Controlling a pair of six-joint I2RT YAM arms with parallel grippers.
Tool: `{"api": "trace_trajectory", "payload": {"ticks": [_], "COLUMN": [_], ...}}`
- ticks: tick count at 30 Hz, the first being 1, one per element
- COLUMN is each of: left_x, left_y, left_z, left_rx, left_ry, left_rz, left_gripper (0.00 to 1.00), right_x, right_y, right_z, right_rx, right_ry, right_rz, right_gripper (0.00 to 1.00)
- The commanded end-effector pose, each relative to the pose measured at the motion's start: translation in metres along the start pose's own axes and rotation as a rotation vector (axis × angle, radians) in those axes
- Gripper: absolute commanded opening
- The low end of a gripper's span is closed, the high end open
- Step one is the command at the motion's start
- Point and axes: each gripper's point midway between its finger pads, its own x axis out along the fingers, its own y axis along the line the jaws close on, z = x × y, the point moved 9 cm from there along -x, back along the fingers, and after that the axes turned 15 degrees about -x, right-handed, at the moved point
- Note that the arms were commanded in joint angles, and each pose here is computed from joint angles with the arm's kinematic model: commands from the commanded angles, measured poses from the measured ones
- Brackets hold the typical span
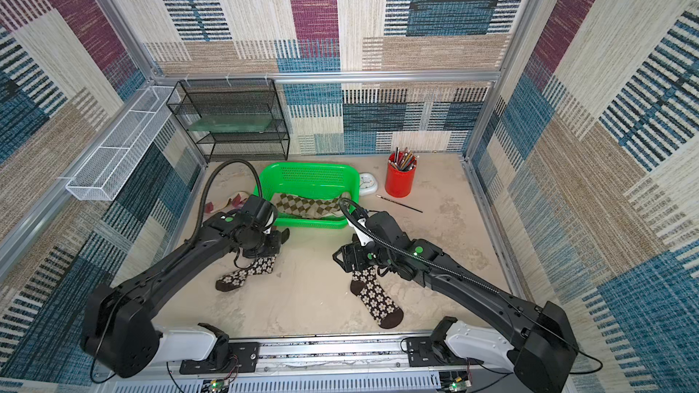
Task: Place the socks together as a pair
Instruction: Pick up the sock at the center of the board.
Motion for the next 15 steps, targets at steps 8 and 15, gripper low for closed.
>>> {"api": "trace_trajectory", "payload": {"ticks": [8,15], "left_x": [-0.113,-0.112], "left_y": [-0.084,-0.134], "left_z": [-0.024,-0.041], "left_rx": [0.062,0.203], "left_ry": [0.014,0.128], "left_rz": [-0.69,-0.857], "left_gripper": [0.0,0.0], "right_x": [-0.012,-0.055], "right_y": [-0.008,-0.026], "right_z": [0.023,0.029], "right_rx": [0.04,0.038], "right_ry": [-0.135,-0.277], "right_rz": [0.104,0.163], "right_gripper": [0.86,0.87]}}
